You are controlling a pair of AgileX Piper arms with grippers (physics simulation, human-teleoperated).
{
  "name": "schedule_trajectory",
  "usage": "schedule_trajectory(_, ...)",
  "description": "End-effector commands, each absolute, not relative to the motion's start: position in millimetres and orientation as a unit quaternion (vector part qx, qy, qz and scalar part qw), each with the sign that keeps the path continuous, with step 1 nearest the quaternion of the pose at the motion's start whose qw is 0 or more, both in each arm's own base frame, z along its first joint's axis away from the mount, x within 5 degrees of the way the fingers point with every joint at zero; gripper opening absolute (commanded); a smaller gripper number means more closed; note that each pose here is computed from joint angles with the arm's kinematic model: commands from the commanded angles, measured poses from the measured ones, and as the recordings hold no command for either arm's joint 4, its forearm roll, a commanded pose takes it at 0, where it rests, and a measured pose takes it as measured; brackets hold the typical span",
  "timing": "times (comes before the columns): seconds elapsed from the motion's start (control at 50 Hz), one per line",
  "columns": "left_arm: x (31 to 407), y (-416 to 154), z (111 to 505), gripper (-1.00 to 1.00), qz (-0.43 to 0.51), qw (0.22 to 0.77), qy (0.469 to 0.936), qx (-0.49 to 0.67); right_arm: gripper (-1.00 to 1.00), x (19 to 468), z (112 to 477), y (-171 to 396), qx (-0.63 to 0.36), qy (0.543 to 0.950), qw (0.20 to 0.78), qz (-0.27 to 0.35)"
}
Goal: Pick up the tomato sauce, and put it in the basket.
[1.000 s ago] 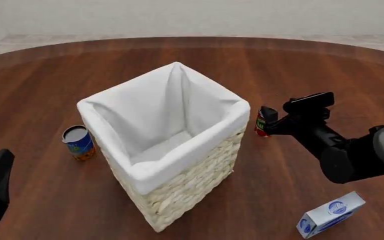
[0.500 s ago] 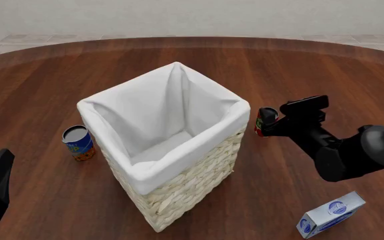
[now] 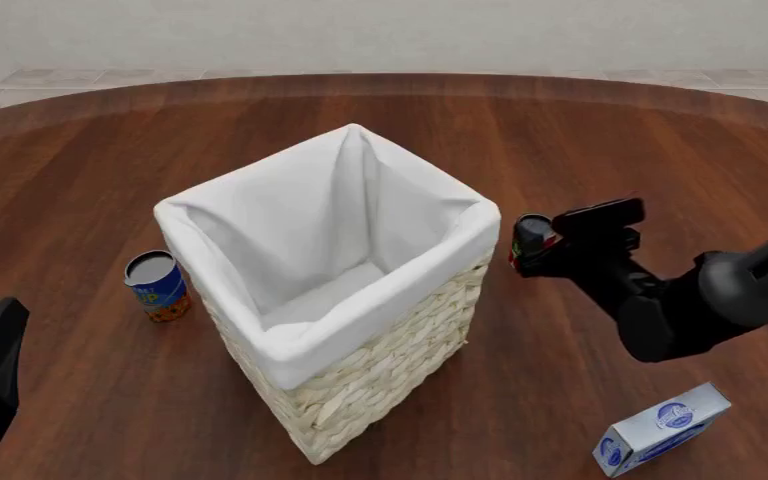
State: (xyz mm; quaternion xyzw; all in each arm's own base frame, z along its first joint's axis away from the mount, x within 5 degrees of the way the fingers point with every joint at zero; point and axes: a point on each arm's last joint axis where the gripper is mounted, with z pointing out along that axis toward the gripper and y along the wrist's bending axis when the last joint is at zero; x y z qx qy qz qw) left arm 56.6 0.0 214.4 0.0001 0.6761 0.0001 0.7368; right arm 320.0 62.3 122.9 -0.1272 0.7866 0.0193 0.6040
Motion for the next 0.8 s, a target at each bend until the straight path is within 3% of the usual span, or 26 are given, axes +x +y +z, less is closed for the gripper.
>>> schedule_trajectory(0.02, 57, 0, 214, 1.0, 0.0, 0.737, 0.676, 0.0, 1.0, 326, 115, 63, -0.127, 0.79, 0.599, 0.02)
schedule_trajectory(0.8, 57, 0, 214, 1.0, 0.0, 0.737, 0.676, 0.0, 1.0, 340, 90, 65, -0.123, 0.803, 0.583, 0.022)
